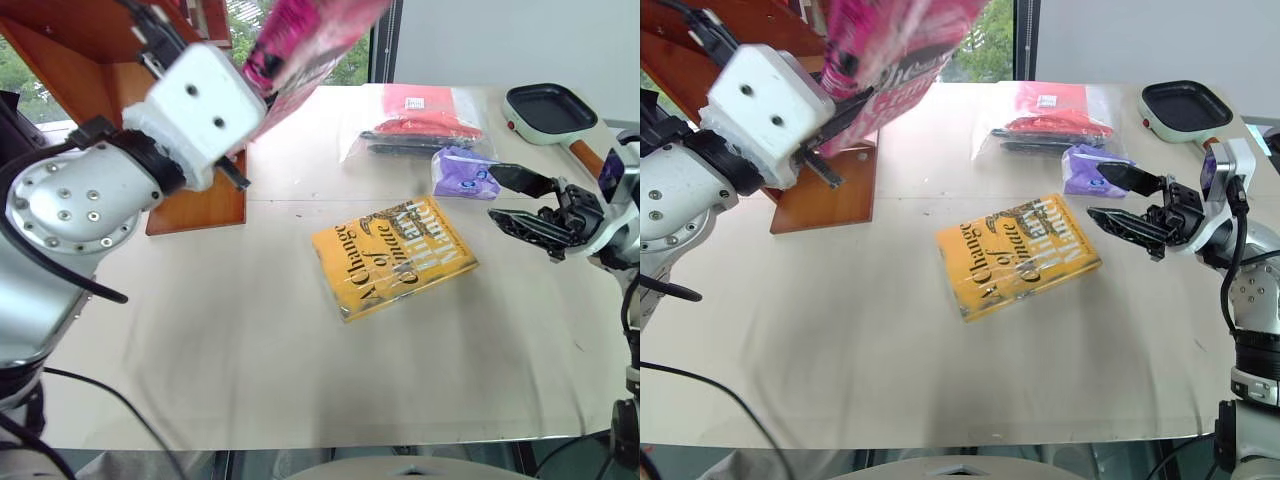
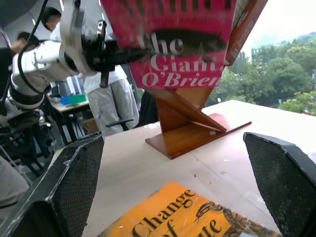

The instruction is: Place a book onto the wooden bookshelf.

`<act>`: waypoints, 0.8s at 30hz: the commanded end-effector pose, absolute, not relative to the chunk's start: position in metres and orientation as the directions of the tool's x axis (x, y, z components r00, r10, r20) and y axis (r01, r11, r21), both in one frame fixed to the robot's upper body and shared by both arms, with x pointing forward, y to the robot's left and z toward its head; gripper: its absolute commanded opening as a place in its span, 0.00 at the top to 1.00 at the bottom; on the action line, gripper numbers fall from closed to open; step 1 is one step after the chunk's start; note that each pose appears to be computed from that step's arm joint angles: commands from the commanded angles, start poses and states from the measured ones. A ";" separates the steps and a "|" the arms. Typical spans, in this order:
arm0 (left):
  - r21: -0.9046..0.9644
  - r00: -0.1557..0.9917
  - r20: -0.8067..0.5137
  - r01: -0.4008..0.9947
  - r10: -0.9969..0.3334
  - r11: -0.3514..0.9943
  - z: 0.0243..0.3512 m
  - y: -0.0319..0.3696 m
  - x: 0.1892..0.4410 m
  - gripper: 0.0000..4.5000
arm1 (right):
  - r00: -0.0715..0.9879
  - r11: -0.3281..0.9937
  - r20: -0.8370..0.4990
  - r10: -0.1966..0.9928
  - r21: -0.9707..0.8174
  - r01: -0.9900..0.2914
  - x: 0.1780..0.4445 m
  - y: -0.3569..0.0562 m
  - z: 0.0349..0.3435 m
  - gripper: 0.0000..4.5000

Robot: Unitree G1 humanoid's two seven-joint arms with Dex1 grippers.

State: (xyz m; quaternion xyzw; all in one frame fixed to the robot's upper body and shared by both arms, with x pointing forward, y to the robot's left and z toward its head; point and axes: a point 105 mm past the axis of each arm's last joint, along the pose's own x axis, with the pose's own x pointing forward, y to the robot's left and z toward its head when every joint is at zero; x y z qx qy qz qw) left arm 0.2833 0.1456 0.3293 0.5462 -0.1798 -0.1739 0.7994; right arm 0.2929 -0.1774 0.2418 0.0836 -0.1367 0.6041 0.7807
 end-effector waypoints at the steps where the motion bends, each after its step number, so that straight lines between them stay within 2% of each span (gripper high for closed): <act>1: 0.996 0.890 0.082 -0.063 -0.448 0.057 0.342 0.152 0.277 0.93 | 0.182 0.229 0.359 0.916 -0.092 -0.969 0.296 -0.176 0.259 0.00; 2: 0.998 0.904 0.054 -0.063 -0.424 -0.008 0.340 0.157 0.278 0.93 | 0.175 0.224 0.369 0.913 -0.095 -0.970 0.297 -0.176 0.261 0.00; 6: 0.985 0.950 0.159 -0.172 -0.268 -0.022 0.361 0.192 0.276 0.93 | 0.146 0.201 0.378 0.914 -0.108 -0.974 0.300 -0.172 0.268 0.00; 9: 0.974 0.969 0.206 -0.216 -0.137 -0.061 0.358 0.222 0.273 0.93 | 0.133 0.189 0.383 0.914 -0.111 -0.976 0.302 -0.170 0.270 0.00; 11: 0.973 0.973 0.207 -0.215 -0.098 -0.082 0.355 0.233 0.271 0.93 | 0.119 0.175 0.390 0.913 -0.110 -0.979 0.304 -0.168 0.273 0.00; 14: 0.976 0.981 0.186 -0.191 -0.057 -0.105 0.353 0.246 0.270 0.93 | 0.105 0.160 0.406 0.908 -0.105 -0.981 0.305 -0.165 0.277 0.00; 19: 0.995 1.000 0.024 -0.022 0.019 -0.102 0.334 0.270 0.277 0.93 | 0.090 0.145 0.418 0.904 -0.102 -0.984 0.307 -0.159 0.278 0.00; 24: 0.991 0.998 -0.030 0.036 0.053 -0.127 0.335 0.281 0.281 0.93 | 0.081 0.135 0.428 0.900 -0.096 -0.986 0.307 -0.154 0.277 0.00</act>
